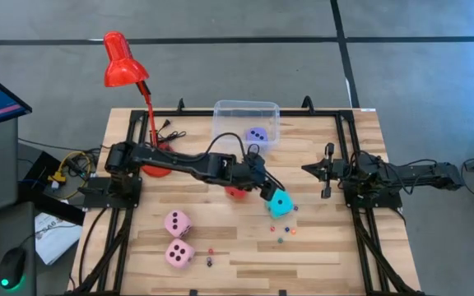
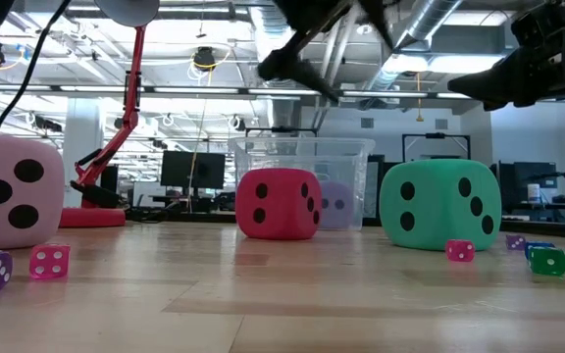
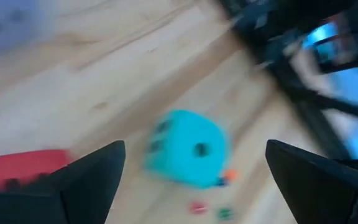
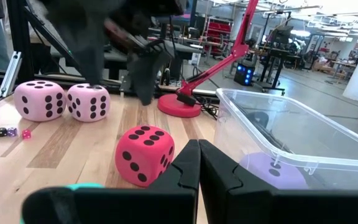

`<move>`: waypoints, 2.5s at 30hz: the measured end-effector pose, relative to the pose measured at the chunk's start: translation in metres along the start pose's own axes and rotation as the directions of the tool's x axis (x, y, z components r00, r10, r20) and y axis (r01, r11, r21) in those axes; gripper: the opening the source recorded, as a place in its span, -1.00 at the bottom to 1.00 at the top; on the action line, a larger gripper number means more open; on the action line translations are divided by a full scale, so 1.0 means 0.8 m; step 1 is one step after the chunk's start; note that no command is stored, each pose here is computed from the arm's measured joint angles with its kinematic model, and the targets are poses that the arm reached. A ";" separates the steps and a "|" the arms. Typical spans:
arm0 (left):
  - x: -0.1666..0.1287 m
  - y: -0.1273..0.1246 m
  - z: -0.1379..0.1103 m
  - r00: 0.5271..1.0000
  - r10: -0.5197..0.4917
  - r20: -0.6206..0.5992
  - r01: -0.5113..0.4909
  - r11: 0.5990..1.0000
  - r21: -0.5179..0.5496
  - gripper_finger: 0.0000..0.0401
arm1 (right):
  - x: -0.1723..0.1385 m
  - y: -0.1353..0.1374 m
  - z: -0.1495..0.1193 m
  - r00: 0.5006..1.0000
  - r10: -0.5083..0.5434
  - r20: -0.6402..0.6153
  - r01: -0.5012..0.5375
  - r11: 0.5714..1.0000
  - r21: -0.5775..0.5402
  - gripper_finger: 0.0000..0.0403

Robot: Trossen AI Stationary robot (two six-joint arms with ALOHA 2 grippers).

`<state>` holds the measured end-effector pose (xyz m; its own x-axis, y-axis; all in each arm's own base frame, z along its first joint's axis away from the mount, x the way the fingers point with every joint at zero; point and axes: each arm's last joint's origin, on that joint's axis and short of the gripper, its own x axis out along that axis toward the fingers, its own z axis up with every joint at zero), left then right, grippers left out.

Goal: Pick & Place Dice
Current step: Put the large red die into the transparent bin

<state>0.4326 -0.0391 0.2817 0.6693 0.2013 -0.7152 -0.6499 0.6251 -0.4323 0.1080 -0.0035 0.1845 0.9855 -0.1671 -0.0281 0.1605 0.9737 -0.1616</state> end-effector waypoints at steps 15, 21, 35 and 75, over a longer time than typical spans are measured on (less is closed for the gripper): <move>0.000 0.057 -0.001 0.926 0.350 -0.139 -0.338 0.935 0.105 0.89 | 0.000 0.000 0.000 1.000 0.000 0.000 0.000 1.000 0.000 -1.00; -0.004 0.057 0.004 0.931 0.341 -0.131 -0.331 0.939 0.092 0.89 | 0.000 0.000 -0.001 1.000 0.001 -0.006 -0.001 1.000 -0.001 -1.00; -0.006 0.056 0.005 0.935 0.330 -0.133 -0.320 0.943 0.089 0.89 | 0.000 0.000 -0.001 1.000 0.001 -0.006 -0.001 1.000 -0.001 -1.00; 0.033 0.073 -0.004 0.894 0.350 -0.279 -0.329 0.937 0.119 0.99 | 0.000 0.000 -0.001 1.000 0.002 -0.008 -0.002 1.000 -0.002 -1.00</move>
<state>0.4115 0.0003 0.2359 0.2709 0.1883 -0.9440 -0.7862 0.6092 -0.1041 0.1080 -0.0035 0.1838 0.9854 -0.1667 -0.0358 0.1588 0.9737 -0.1632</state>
